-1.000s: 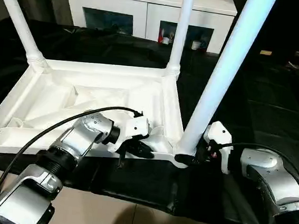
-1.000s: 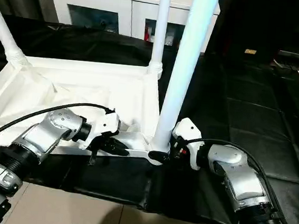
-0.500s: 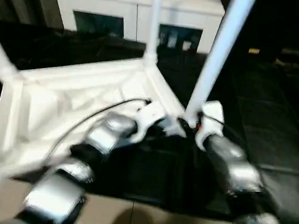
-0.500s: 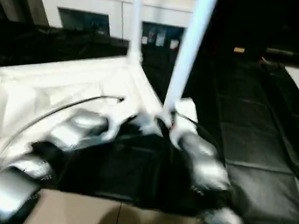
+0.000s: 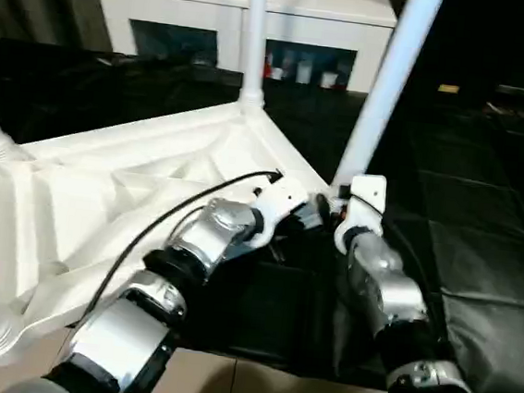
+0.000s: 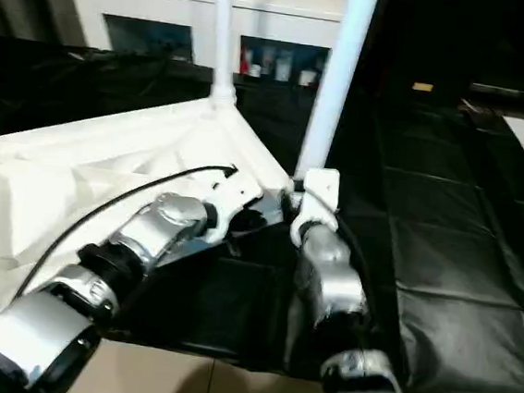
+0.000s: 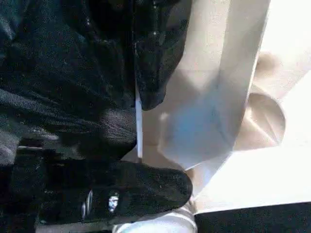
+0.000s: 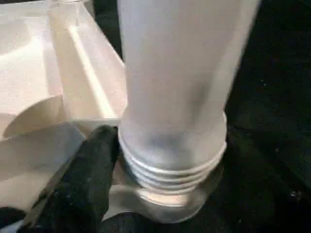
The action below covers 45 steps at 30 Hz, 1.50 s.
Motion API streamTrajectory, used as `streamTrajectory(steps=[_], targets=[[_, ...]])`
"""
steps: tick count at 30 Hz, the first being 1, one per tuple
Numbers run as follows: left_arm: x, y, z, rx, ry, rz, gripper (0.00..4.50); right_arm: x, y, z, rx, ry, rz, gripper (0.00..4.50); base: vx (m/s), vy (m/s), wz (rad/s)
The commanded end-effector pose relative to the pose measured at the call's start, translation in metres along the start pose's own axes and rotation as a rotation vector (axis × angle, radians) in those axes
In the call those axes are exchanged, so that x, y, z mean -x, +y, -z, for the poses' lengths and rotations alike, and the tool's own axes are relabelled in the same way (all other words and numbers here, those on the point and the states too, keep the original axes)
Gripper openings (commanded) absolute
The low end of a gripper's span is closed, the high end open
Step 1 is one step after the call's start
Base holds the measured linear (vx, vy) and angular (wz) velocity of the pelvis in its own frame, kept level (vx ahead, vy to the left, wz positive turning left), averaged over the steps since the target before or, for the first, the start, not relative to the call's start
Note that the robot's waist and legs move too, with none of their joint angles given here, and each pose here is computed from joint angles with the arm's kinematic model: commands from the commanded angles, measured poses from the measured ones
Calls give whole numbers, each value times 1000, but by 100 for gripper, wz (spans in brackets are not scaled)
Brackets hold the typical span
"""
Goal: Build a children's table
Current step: Rotate leg to tighten
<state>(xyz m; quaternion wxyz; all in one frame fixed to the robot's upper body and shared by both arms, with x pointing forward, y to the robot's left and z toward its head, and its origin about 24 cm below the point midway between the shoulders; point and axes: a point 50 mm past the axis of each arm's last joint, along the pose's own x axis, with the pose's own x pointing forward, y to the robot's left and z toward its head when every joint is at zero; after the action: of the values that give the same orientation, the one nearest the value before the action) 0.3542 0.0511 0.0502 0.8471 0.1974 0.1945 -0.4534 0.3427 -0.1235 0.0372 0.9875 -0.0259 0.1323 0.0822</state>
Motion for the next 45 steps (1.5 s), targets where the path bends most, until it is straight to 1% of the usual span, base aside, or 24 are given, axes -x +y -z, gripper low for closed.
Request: streamTrajectory(steps=[1,3,5,6,7,8,9,10,13,14,18,21,25,27,32,33,35,36,37,38,40,41,42,45], targets=[[10,8,2,-62,-2,24,0,5,-7,-8,61,-11,-81,382,0,0,0],[15,7,6,-85,-2,79,0,13,-12,-12,120,-18,-191,382,0,0,0],[17,7,8,-96,-4,104,0,16,-14,-13,144,-21,-238,382,0,0,0],[19,7,10,-102,0,127,0,21,-16,-15,181,-25,-298,382,0,0,0],[25,4,13,-133,-11,208,0,32,-23,-17,236,-26,-415,382,0,0,0],[26,4,14,-135,-12,222,0,34,-24,-17,240,-27,-435,382,0,0,0],[30,1,16,-144,-20,285,0,42,-27,-18,254,-26,-524,382,0,0,0],[33,0,17,-146,-18,321,0,47,-29,-18,270,-18,-577,382,0,0,0],[39,-1,21,-168,-1,396,0,55,-32,-18,324,-6,-656,382,0,0,0],[45,-4,23,-171,14,482,0,59,-33,-18,349,13,-720,382,0,0,0],[54,-8,26,-169,47,576,0,65,-31,-20,359,35,-810,382,0,0,0],[57,-6,29,-193,68,572,0,68,-29,-19,372,54,-865,382,0,0,0],[58,-3,28,-187,56,545,0,68,-29,-16,376,81,-887,382,0,0,0],[59,-2,27,-187,58,537,0,68,-29,-14,400,105,-913,382,0,0,0],[60,-2,27,-188,60,532,0,67,-32,-12,393,125,-916,382,0,0,0],[60,-2,27,-188,60,531,0,67,-32,-11,390,128,-916,365,0,0,0],[60,-2,27,-187,59,527,0,67,-33,-9,382,141,-914,365,0,0,0],[60,-2,27,-187,59,527,0,67,-34,-9,382,141,-914,352,0,0,0],[60,-2,27,-187,58,525,0,67,-34,-8,381,142,-913,352,0,0,0],[60,-2,27,-185,58,523,0,66,-34,-8,367,146,-905,330,0,0,0],[60,-2,28,-185,61,523,0,65,-35,-7,360,150,-900,318,0,0,0],[60,-2,28,-185,65,524,0,66,-35,-5,369,159,-904,307,0,0,0],[60,-2,29,-185,65,524,0,66,-36,-5,369,161,-904,287,0,0,0],[60,-3,29,-185,65,524,0,65,-36,-4,365,162,-902,279,0,0,0]])
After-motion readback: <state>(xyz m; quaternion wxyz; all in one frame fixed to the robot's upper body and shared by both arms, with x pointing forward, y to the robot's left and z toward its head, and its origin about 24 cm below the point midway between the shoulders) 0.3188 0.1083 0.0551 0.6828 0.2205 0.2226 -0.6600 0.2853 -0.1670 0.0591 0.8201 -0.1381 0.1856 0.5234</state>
